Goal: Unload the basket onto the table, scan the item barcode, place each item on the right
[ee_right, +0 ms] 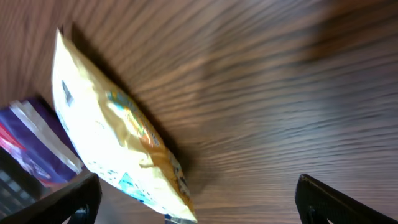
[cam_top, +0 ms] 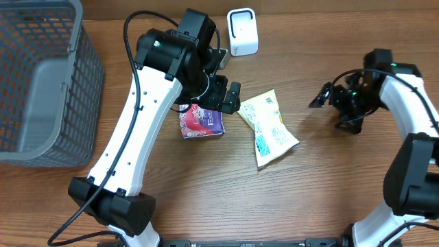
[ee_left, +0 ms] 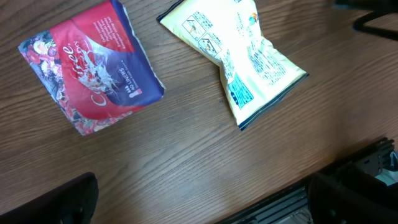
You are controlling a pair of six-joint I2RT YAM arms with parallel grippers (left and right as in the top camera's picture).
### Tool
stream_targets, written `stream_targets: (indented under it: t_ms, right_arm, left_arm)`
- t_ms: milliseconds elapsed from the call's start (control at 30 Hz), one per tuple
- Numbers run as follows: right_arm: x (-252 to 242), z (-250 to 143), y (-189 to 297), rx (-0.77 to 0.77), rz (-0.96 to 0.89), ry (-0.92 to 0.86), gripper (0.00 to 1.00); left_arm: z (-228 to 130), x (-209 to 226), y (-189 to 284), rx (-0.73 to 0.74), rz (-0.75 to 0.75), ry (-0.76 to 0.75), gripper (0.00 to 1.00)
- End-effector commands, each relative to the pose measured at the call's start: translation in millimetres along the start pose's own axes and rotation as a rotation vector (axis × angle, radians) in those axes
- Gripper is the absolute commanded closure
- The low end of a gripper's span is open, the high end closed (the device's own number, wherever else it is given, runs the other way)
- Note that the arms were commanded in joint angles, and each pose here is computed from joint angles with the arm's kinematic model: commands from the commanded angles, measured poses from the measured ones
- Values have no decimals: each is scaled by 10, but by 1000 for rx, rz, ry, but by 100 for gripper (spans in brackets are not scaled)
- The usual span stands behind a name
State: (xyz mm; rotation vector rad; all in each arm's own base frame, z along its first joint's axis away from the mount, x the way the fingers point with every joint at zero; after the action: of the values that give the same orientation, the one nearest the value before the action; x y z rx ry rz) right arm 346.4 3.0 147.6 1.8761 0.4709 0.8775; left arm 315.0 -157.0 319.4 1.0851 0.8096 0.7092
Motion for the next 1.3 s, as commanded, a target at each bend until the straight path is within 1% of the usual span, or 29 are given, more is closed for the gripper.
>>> stream_targets:
  t_ms: [0, 100, 200, 467, 500, 533, 600, 633, 667, 700, 733, 767, 800, 833, 933, 1033, 1133, 1167, 1267]
  right_arm:
    - [43, -195, -183, 75, 27, 58, 0]
    - [70, -344, -398, 145, 81, 88, 0]
    - [71, -452, -590, 179, 110, 96, 0]
    - [79, -644, -948, 186, 109, 44, 0]
    - [83, -659, -971, 186, 110, 46, 2]
    - [94, -671, -990, 184, 112, 48, 6]
    - [125, -680, -1008, 179, 120, 48, 22]
    - [146, -676, -1013, 173, 127, 53, 28]
    - [163, -664, -1015, 165, 136, 63, 37]
    - [174, -652, -1015, 156, 141, 69, 49]
    - [172, -630, -1017, 137, 133, 72, 65]
    - [170, -609, -1015, 117, 122, 74, 79]
    - [163, -581, -1007, 92, 102, 73, 90]
    - [160, -547, -990, 65, 80, 71, 96]
    - [167, -463, -865, -1, -7, 77, 96]
    - [227, -385, -622, -83, -130, 91, 96]
    - [320, -320, -251, -200, -282, 95, 96]
    - [396, -324, -26, -261, -351, 103, 96]
    - [497, -374, 346, -389, -461, 58, 96]
  left_arm:
    - [3, 6, -11, 3, 5, -22, 0]
    - [3, 6, -11, 3, 6, -22, 0]
    - [3, 6, -11, 3, 5, -22, 0]
    - [3, 6, -11, 3, 6, -22, 0]
    - [3, 6, -11, 3, 5, -22, 0]
    - [3, 6, -11, 3, 6, -22, 0]
    - [3, 6, -11, 3, 6, -22, 0]
    - [3, 6, -11, 3, 6, -22, 0]
    - [3, 6, -11, 3, 6, -22, 0]
    - [3, 6, -11, 3, 6, -22, 0]
    - [3, 6, -11, 3, 6, -22, 0]
    - [3, 6, -11, 3, 5, -22, 0]
    - [3, 6, -11, 3, 6, -22, 0]
    - [3, 6, -11, 3, 5, -22, 0]
    - [3, 6, -11, 3, 5, -22, 0]
    - [3, 6, -11, 3, 5, -22, 1]
    - [3, 6, -11, 3, 6, -22, 0]
    - [3, 6, -11, 3, 5, -22, 0]
    - [3, 6, -11, 3, 5, -22, 0]
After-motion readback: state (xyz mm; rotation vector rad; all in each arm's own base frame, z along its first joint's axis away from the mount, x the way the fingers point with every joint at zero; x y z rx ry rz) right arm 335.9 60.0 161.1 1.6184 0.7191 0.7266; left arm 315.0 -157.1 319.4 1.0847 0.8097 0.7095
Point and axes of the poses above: each gripper's point midway between its finger pads, its own y axis back along the fingers, its own x axis along the line the jaws close on, z = x × y, the point moved 8 cm from there along y, back along the fingers, and after that the axes turned 15 degrees about -y, right-handed, at the moved point
